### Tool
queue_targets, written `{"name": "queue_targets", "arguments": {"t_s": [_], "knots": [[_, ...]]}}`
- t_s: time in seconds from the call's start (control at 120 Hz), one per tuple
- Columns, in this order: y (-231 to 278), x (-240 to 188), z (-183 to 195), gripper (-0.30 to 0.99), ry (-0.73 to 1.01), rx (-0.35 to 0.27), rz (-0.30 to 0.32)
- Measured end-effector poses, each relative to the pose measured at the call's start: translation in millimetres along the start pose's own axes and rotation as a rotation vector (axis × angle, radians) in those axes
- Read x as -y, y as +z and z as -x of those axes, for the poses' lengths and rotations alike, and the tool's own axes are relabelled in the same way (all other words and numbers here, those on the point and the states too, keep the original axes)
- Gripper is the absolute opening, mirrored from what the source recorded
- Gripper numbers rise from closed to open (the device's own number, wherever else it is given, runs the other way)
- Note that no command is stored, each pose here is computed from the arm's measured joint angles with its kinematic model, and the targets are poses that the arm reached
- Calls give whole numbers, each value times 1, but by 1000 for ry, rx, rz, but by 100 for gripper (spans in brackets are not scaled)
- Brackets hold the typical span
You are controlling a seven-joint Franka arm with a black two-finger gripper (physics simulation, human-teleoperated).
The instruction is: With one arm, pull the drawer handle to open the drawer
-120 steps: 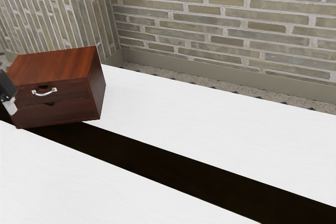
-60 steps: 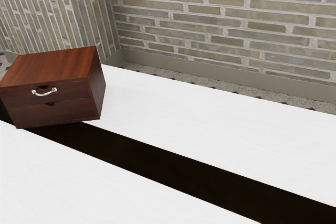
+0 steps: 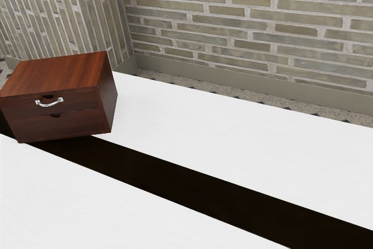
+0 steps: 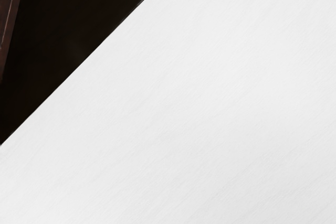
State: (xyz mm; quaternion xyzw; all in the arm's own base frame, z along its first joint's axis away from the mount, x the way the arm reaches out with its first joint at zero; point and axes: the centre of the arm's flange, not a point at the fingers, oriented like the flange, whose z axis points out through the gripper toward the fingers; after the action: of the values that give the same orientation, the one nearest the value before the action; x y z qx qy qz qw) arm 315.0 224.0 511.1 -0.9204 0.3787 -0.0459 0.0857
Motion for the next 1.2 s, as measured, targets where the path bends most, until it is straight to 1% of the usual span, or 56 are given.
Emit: {"name": "queue_targets", "arguments": {"t_s": [0.05,0.183,0.25,0.375,0.558,0.675,0.95,1.2], "knots": [[2,7,-3,69,27,-7,-23],[1,25,-10,69,76,-17,-108],[7,38,-11,69,91,-19,-126],[22,52,-10,69,112,-21,-140],[73,79,-20,69,149,-28,-99],[92,95,-30,69,166,-42,-90],[119,133,-46,69,188,-66,-91],[136,147,-66,69,223,-81,-82]]}}
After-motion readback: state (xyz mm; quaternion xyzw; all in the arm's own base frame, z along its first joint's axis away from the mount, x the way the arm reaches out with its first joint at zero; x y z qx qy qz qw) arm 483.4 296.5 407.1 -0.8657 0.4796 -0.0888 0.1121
